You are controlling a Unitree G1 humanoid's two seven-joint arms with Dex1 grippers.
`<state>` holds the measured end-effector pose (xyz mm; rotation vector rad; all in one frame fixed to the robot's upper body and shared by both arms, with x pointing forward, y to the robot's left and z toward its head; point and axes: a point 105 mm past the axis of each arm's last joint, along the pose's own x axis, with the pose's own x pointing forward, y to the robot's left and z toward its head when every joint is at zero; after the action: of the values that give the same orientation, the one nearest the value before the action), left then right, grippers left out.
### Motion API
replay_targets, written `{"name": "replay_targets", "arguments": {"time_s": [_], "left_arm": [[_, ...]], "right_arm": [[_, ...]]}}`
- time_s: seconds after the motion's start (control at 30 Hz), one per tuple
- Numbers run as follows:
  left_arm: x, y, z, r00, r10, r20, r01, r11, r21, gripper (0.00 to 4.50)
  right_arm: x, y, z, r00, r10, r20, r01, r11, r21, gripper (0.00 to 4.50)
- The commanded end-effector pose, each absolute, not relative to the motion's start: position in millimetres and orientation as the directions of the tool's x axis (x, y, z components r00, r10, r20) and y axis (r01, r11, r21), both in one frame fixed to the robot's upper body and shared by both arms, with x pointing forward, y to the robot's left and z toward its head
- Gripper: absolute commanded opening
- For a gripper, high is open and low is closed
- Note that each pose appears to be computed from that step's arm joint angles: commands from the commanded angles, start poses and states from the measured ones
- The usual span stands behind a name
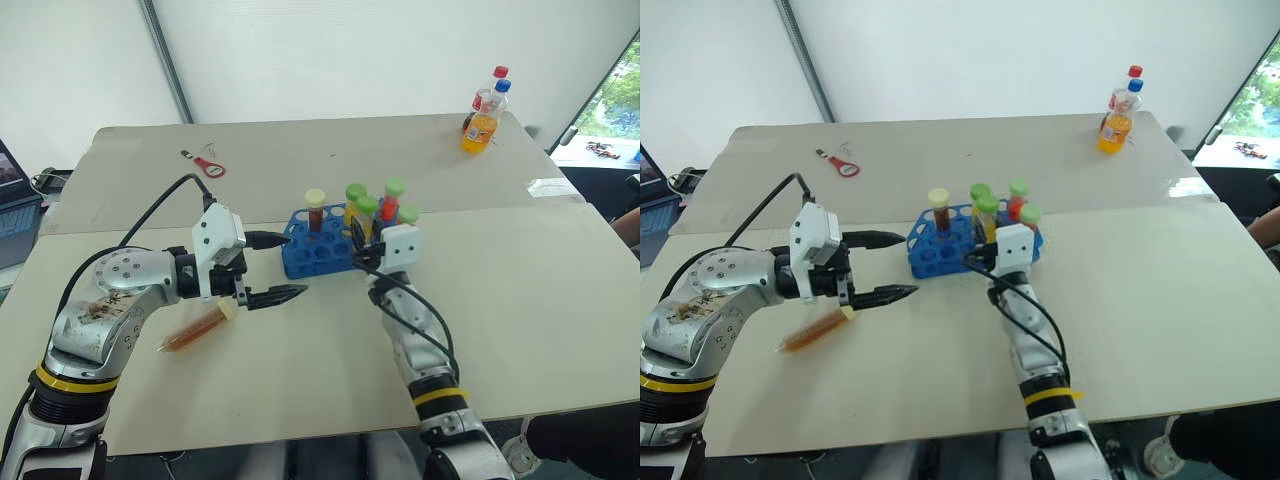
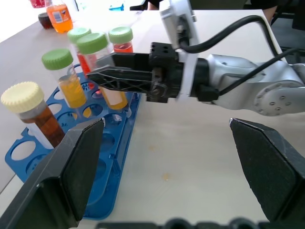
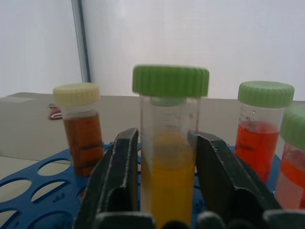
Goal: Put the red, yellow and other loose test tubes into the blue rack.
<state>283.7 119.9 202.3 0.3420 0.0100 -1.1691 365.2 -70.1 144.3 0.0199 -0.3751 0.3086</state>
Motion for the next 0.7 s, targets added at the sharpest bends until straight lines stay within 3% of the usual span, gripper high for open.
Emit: {"name": "replay_targets", "arguments": {"time_s": [0.03, 0.13, 0.23, 0.37, 0.47, 0.53, 0.7], "left_arm": [[281.6, 121.9, 216.5, 0.415, -0.895, -0.163, 0.887, 0.358, 0.291, 4.5], [286.2, 135.1, 215.8, 0.469, -0.858, -0.208, 0.866, 0.4, 0.3, 4.5], [291.5, 155.4, 213.1, 0.533, -0.793, -0.296, 0.835, 0.436, 0.336, 4.5], [293.3, 185.5, 218.7, 0.575, -0.708, -0.41, 0.815, 0.449, 0.367, 4.5], [288.7, 213.5, 206.8, 0.541, -0.578, -0.611, 0.84, 0.408, 0.358, 4.5], [287.8, 230.5, 199.7, 0.511, -0.494, -0.703, 0.855, 0.381, 0.352, 4.5], [287.0, 236.2, 189.5, 0.445, -0.444, -0.778, 0.881, 0.372, 0.292, 4.5]], "right_arm": [[353.9, -69.8, 156.8, 0.859, 0.332, 0.389, -0.333, 0.94, -0.068, 3.38], [341.4, -76.6, 148.4, 0.865, 0.373, 0.336, -0.342, 0.928, -0.15, 4.39], [324.0, -87.8, 142.7, 0.871, 0.401, 0.283, -0.367, 0.915, -0.165, 4.39], [296.4, -99.3, 152.1, 0.814, 0.544, 0.204, -0.503, 0.835, -0.223, 4.39], [277.0, -95.8, 166.2, 0.686, 0.719, 0.116, -0.688, 0.692, -0.218, 4.39], [262.1, -88.6, 172.5, 0.521, 0.854, -0.008, -0.828, 0.503, -0.247, 4.39], [241.9, -79.6, 177.7, 0.284, 0.941, -0.185, -0.946, 0.244, -0.213, 4.39]]}}
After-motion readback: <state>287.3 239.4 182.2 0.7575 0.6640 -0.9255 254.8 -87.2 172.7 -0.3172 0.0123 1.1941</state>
